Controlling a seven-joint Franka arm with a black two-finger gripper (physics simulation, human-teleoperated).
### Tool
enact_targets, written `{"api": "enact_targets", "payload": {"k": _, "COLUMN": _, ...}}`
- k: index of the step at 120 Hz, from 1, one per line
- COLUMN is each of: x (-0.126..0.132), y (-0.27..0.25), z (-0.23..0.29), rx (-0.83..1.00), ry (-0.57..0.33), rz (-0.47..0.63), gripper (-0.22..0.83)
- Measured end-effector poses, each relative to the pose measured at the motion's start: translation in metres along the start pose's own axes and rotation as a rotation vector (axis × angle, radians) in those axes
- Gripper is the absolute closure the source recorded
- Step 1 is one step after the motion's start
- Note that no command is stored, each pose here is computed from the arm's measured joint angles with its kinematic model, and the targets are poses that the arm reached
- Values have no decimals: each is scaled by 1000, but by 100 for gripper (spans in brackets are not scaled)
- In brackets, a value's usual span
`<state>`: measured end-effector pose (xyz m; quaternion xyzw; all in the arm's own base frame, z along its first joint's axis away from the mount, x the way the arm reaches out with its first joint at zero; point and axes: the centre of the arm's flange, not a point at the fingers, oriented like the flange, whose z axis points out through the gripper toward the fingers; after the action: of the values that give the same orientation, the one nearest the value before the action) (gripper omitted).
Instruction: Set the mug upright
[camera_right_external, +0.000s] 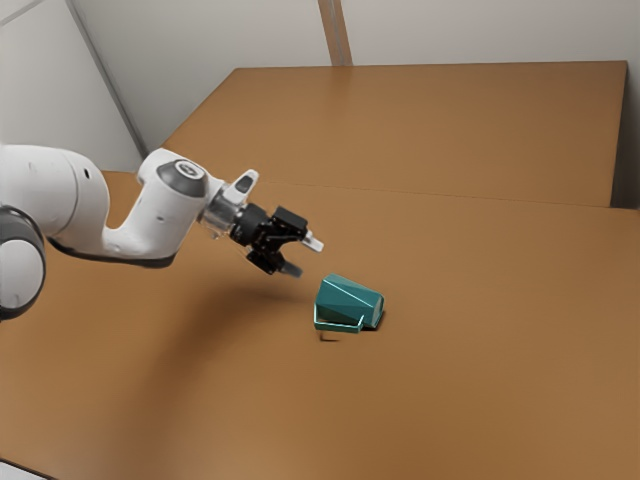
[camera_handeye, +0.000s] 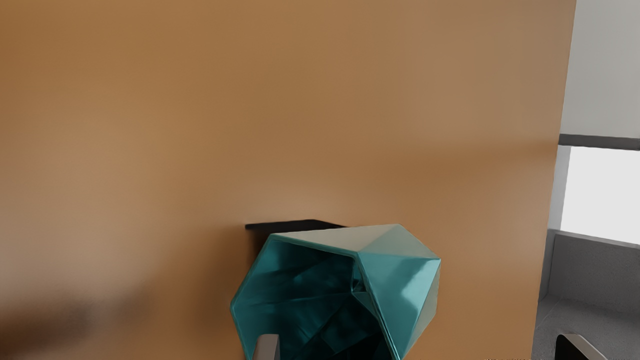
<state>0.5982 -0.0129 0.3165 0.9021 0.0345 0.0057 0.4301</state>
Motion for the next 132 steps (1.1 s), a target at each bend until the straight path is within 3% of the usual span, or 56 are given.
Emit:
{"api": "enact_targets", "payload": {"k": 71, "x": -8, "y": -18, "z": 55, "rx": -175, "ry": -71, "rz": 196, "gripper": 1}}
{"api": "enact_targets", "payload": {"k": 132, "x": -9, "y": -26, "z": 67, "rx": -233, "ry": -52, "rz": 300, "gripper": 56}}
